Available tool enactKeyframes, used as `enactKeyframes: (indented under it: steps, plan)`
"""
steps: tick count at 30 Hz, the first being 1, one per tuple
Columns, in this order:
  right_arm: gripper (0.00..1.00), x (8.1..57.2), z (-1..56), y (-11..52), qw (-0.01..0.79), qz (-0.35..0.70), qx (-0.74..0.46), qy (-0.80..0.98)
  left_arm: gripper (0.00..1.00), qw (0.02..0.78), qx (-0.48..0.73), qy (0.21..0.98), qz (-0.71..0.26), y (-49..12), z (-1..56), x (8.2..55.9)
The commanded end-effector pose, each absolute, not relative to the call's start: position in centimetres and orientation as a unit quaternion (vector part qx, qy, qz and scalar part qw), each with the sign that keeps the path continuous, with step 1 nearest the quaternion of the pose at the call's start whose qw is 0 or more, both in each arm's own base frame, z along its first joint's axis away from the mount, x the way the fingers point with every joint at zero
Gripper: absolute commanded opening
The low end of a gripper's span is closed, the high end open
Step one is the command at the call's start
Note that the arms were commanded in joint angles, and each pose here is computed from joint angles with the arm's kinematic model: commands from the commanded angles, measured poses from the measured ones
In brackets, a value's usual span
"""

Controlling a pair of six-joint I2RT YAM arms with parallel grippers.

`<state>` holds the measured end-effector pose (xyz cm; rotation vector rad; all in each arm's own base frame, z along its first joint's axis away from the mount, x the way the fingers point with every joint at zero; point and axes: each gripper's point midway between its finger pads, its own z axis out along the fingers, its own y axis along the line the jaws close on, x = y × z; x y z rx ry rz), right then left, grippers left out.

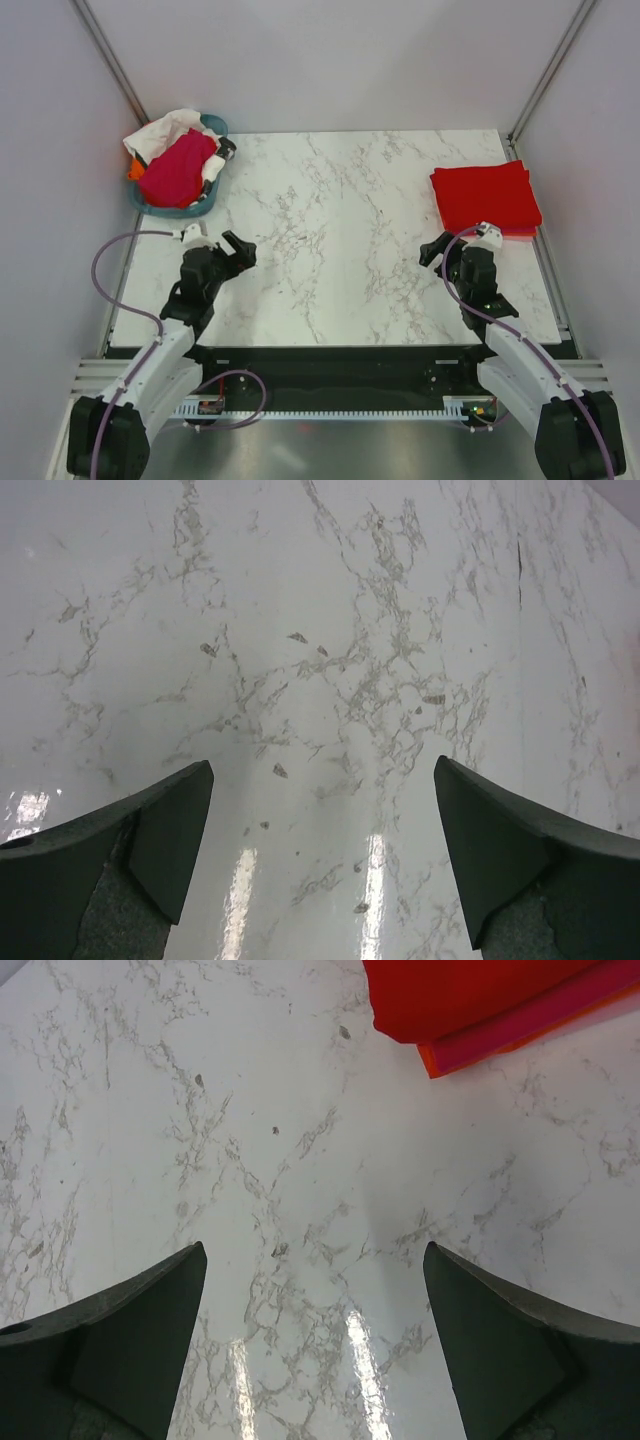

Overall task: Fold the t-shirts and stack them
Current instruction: Grab the tshirt from the pile

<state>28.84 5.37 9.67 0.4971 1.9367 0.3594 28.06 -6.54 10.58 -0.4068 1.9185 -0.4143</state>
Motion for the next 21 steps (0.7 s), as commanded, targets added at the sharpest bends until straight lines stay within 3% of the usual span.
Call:
enactKeyframes:
  steps: [1,3,6,8,12,16,21]
  plan:
    - [0.98,29.2,9.9,5.4,0.534,0.155,0.216,0.803,1.00,0.556,-0.260,0.764,-0.197,-6.0,15.3,30.8]
    - [0.98,29.2,9.8,5.5,0.530,0.156,0.214,0.806,1.00,0.550,-0.282,0.767,-0.174,-5.3,15.7,32.0]
    - [0.98,29.2,9.7,5.6,0.527,0.158,0.213,0.807,1.00,0.566,-0.315,0.747,-0.151,-3.9,21.0,34.7]
    - [0.98,29.1,9.7,5.6,0.527,0.157,0.213,0.808,0.99,0.543,-0.325,0.765,-0.117,-3.2,20.6,36.0]
    - [0.98,29.1,9.9,5.7,0.529,0.161,0.212,0.806,0.95,0.575,-0.355,0.736,-0.044,-0.2,25.1,39.4]
    - [0.98,29.0,9.7,5.5,0.527,0.158,0.215,0.807,0.94,0.577,-0.379,0.723,-0.005,2.9,26.1,42.3]
    - [0.98,29.1,9.5,5.7,0.522,0.160,0.215,0.810,0.85,0.538,-0.425,0.727,0.021,8.0,23.5,45.9]
